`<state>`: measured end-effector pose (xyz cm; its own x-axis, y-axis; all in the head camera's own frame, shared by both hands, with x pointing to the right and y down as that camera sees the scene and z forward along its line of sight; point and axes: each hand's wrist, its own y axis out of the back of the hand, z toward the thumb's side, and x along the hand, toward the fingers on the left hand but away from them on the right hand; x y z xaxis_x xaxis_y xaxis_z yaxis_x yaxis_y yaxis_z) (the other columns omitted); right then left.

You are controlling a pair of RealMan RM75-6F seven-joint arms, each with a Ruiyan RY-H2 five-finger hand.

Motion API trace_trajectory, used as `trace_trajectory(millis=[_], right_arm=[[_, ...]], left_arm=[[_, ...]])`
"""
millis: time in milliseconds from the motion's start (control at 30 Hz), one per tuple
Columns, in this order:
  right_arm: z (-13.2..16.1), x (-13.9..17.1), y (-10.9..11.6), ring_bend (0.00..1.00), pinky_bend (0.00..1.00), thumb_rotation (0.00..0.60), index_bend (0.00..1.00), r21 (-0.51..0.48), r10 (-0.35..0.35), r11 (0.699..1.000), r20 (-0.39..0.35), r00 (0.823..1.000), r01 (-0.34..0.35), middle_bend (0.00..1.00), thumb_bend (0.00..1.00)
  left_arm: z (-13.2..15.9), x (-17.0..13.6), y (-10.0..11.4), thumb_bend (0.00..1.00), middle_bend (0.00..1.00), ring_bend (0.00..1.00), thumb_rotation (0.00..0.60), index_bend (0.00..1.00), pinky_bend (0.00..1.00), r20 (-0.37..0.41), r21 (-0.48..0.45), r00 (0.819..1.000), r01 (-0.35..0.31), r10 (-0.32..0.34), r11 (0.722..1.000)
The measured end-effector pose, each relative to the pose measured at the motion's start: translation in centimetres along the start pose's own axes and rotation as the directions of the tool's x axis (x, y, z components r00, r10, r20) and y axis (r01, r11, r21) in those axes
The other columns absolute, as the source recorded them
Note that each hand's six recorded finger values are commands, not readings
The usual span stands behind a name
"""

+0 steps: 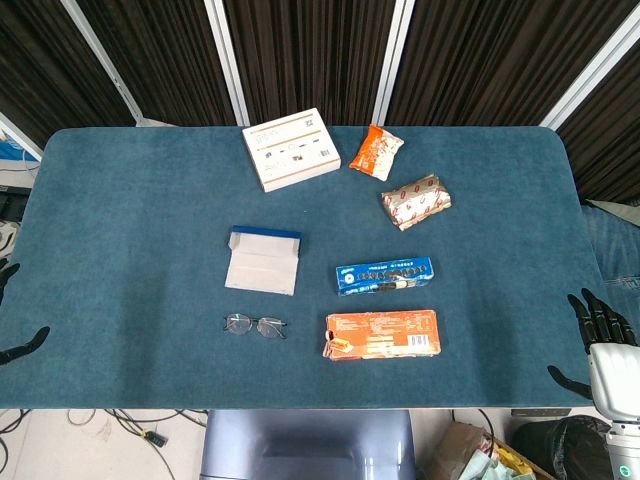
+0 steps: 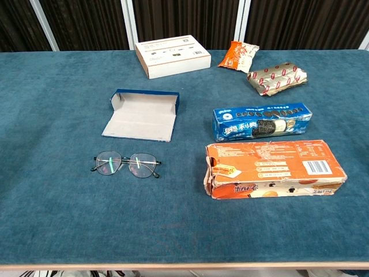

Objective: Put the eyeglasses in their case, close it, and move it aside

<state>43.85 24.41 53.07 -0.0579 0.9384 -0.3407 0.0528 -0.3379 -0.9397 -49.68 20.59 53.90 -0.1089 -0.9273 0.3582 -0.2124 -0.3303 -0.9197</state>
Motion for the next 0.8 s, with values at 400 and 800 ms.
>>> trace_trajectory(millis=[400, 800], right_arm=[[-0.10, -0.06, -0.05, 0.10, 0.16, 0.600, 0.05, 0.000, 0.005, 1.000, 0.008, 1.000, -0.005, 0.00, 0.11], [-0.14, -0.01, -0.07, 0.10, 0.16, 0.600, 0.05, -0.003, 0.009, 1.000, 0.013, 1.000, -0.009, 0.00, 0.11]], left_arm=[[0.61, -0.04, -0.06, 0.18, 0.04, 0.00, 0.600, 0.09, 0.00, 0.029, -0.020, 1.000, -0.011, 0.012, 1.000], [0.69, -0.06, -0.20, 0.18, 0.05, 0.00, 0.600, 0.09, 0.00, 0.030, -0.021, 0.999, -0.014, 0.015, 1.000]])
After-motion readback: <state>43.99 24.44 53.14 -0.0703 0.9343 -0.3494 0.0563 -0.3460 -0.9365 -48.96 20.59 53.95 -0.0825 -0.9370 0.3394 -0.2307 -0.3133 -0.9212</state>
